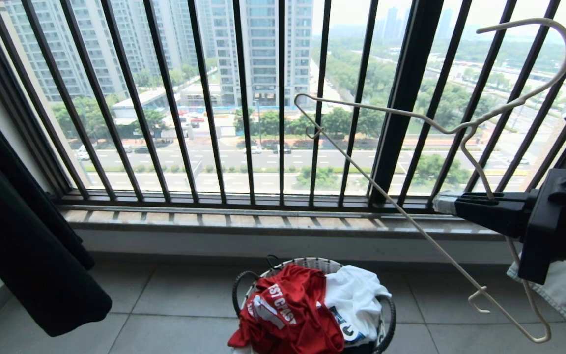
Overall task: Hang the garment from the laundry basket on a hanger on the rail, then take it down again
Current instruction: Pick up clothes from the basket
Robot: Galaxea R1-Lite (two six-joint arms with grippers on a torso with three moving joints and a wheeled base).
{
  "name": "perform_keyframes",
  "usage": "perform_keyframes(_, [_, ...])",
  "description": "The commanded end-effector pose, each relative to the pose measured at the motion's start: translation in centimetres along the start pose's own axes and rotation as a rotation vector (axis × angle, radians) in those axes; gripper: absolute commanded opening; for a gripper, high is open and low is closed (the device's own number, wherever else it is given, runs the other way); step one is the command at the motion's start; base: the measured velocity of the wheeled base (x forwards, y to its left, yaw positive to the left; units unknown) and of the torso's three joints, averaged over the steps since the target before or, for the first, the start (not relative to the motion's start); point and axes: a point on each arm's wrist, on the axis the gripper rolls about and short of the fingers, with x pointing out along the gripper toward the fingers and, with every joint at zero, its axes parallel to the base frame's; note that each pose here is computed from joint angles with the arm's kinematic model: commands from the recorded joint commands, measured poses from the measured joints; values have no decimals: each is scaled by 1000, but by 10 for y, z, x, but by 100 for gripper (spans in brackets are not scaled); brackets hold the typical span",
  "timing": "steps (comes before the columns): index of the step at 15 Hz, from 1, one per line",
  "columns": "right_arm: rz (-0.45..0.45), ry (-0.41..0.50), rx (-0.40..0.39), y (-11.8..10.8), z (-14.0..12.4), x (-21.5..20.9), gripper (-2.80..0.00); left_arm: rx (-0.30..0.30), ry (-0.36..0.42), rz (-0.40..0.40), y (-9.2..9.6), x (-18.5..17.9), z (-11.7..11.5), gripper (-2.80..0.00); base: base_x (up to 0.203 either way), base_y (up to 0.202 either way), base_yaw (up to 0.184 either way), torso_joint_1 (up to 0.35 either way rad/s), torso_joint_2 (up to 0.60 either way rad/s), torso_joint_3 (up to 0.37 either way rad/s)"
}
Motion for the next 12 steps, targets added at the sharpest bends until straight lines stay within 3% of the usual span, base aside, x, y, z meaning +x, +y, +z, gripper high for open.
perform_keyframes(1, [1,-6,-3,0,1,-1,-280,-3,-2,1,0,0,0,-280,0,0,0,0,5,-198])
perform_keyframes(12, [-11,-94,-12,2,12,-25,-280,-3,-1,1,0,0,0,-280,0,0,0,1,4,-199])
